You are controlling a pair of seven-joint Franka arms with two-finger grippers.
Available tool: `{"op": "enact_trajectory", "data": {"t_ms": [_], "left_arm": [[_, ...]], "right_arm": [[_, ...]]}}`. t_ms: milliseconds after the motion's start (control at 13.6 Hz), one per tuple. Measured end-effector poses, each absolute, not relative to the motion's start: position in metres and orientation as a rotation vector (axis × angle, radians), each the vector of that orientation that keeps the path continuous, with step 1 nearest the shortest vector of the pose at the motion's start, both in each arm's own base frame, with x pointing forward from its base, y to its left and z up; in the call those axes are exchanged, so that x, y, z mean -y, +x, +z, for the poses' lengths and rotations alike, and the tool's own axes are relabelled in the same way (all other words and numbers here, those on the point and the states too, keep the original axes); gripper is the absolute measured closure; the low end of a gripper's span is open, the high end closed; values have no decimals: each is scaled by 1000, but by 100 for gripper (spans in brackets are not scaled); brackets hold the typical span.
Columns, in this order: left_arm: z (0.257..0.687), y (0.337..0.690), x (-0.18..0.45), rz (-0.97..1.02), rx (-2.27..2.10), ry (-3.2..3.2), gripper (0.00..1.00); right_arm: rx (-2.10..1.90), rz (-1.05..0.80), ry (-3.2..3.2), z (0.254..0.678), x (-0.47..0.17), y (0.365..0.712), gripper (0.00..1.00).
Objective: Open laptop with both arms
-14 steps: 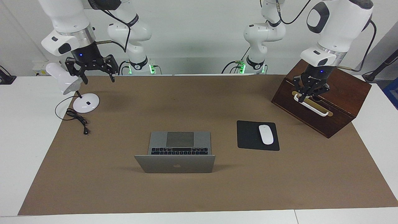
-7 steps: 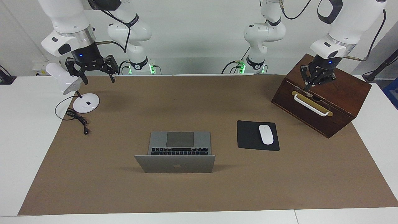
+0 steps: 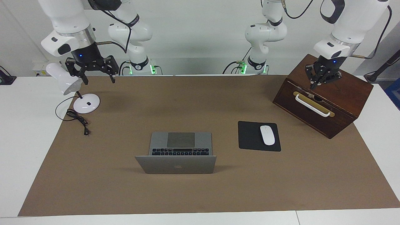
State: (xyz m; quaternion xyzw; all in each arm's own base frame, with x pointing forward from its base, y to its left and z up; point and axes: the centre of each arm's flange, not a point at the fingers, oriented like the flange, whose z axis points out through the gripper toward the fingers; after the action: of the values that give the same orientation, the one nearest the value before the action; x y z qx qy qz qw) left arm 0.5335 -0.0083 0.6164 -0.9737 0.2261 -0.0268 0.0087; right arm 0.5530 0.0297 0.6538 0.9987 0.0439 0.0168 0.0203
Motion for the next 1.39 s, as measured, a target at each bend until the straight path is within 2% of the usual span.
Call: {"op": "enact_trajectory", "data": {"t_ms": [513,953,1392], "left_arm": [[617,533,-19,-80,-624,-3043,99],[623,537,0,-141,-344,-3065,99],[625,538,5,-156,-255,-3075,99]], "right_arm": [[-136,52,3098,654,-30,553,0],[-126,51,3098,654,-26,553,0],[-47,46,3099,652,1,555,0]]}}
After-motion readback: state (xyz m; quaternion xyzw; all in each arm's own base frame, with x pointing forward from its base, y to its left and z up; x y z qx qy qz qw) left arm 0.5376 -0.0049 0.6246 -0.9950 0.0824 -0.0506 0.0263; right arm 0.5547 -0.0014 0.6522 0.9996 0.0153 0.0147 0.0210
